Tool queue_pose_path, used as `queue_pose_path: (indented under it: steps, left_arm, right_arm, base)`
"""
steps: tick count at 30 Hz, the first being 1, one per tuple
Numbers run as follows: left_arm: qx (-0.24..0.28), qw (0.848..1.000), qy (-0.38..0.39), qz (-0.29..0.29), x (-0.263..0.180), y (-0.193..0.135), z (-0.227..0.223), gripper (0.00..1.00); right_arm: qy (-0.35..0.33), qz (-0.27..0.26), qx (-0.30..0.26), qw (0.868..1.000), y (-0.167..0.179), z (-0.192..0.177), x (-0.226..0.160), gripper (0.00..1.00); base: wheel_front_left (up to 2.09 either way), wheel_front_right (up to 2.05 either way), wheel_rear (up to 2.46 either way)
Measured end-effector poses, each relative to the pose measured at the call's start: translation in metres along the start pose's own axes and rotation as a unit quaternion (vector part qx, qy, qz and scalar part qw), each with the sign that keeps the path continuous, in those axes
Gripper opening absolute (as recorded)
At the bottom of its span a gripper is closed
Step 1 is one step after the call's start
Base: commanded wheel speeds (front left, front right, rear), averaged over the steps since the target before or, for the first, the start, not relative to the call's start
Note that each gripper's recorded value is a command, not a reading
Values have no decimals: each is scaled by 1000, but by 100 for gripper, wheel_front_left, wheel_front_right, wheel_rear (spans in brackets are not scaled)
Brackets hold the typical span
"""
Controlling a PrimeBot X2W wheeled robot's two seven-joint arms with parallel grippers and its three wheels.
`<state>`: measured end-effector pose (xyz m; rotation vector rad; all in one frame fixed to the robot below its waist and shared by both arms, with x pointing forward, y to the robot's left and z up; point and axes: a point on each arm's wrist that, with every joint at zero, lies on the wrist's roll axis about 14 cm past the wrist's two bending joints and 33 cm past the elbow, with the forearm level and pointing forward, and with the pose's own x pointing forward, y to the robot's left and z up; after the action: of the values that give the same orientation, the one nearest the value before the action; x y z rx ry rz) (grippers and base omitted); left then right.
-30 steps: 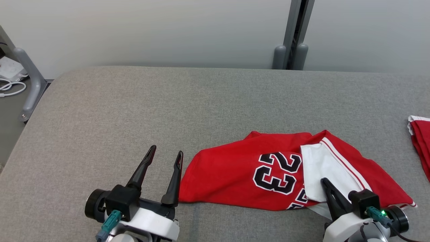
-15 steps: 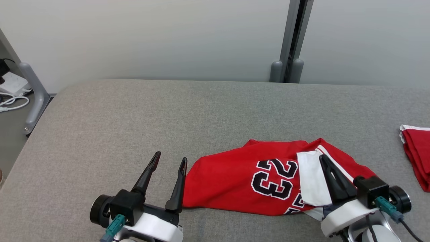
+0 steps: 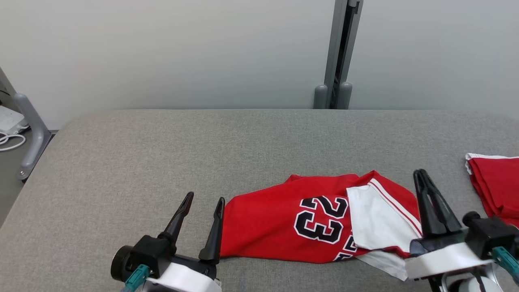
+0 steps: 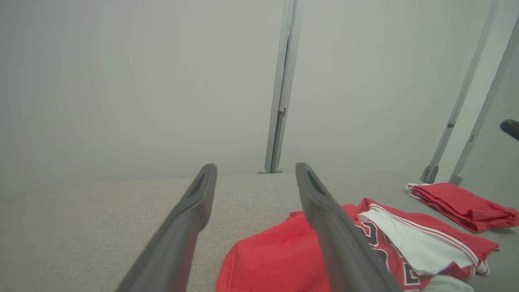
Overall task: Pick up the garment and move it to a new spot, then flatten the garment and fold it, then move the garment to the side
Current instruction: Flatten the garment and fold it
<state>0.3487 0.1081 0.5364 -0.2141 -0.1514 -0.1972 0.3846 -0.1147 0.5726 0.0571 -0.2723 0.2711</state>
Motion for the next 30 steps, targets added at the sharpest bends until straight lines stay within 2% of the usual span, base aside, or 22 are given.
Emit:
queue_pose_path:
  steps: [1,2,8,25,27,30]
  left_arm:
    - [-4,1000,1,2,-1,1,-1,100]
    - [-4,1000,3,3,-1,1,-2,100]
    - [-6,1000,8,17,-3,8,-5,100]
    - [-10,999,12,43,-5,22,-7,100]
    - [-10,999,12,47,-5,25,-8,100]
    - [-9,998,18,57,-5,30,-11,100]
  right_arm:
    - [2,-9,1,1000,-5,-1,-4,87]
    - [3,-16,4,1000,-8,-2,-7,100]
    - [20,-28,14,999,-11,-12,-20,100]
    - [33,-25,23,999,-7,-21,-21,100]
    - [44,-24,24,998,-6,-28,-23,100]
    - [108,-16,31,994,2,-66,-38,100]
  base:
    - [0,0,0]
    - [0,0,0]
    - [0,0,0]
    - [0,0,0]
    - [0,0,0]
    - [0,0,0]
